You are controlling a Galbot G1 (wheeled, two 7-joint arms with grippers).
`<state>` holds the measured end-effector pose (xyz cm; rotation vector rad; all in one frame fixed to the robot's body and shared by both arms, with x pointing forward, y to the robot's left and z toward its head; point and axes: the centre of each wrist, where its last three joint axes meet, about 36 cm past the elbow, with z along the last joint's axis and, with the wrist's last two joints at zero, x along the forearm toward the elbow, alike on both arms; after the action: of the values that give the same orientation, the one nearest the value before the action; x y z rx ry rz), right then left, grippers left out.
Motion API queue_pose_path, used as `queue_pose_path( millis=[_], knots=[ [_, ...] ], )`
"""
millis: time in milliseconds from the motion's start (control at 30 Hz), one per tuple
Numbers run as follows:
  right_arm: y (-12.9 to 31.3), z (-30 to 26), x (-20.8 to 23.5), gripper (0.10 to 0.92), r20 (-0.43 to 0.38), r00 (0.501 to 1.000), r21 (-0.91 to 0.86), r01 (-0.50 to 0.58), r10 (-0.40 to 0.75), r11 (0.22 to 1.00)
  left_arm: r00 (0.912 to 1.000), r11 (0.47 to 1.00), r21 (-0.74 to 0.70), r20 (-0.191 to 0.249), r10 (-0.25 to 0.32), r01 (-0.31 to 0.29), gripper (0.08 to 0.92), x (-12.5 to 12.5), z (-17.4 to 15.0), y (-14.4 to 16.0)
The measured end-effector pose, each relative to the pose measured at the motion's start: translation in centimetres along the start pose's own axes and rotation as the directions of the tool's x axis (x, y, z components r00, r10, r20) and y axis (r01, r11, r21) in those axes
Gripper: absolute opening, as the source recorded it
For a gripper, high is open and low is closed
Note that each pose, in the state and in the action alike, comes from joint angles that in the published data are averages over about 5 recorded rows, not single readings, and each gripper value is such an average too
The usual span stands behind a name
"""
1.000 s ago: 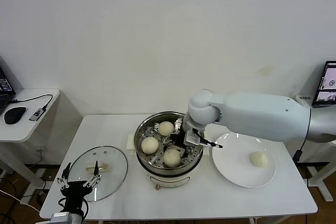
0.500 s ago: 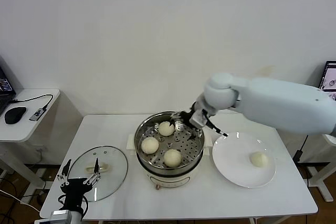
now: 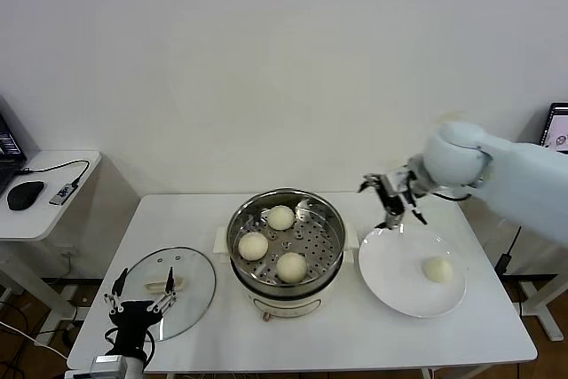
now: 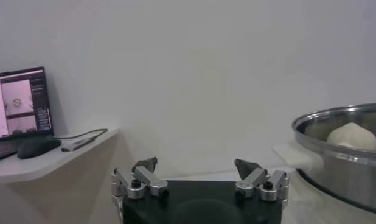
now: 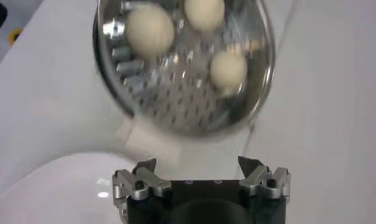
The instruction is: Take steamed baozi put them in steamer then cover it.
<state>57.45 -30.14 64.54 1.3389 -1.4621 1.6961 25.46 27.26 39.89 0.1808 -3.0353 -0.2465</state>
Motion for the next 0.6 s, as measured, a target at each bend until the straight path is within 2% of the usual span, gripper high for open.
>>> queue_pose_path(
  millis=[300,600],
  knots=[
    [3.1,6.4,-2.8,0.823,-0.083,0.994,-0.094,0.056,-0.064,0.994,1.0000,1.000,-0.007,-0.008,-0.002,0.002,0.823,0.3,0.2,0.1],
    [6.4,11.0,-6.9,0.823,-0.129,0.984,-0.168,0.104,-0.127,0.980,0.9997,1.000,-0.015,-0.020,-0.011,0.010,0.823,0.5,0.6,0.2]
  ],
)
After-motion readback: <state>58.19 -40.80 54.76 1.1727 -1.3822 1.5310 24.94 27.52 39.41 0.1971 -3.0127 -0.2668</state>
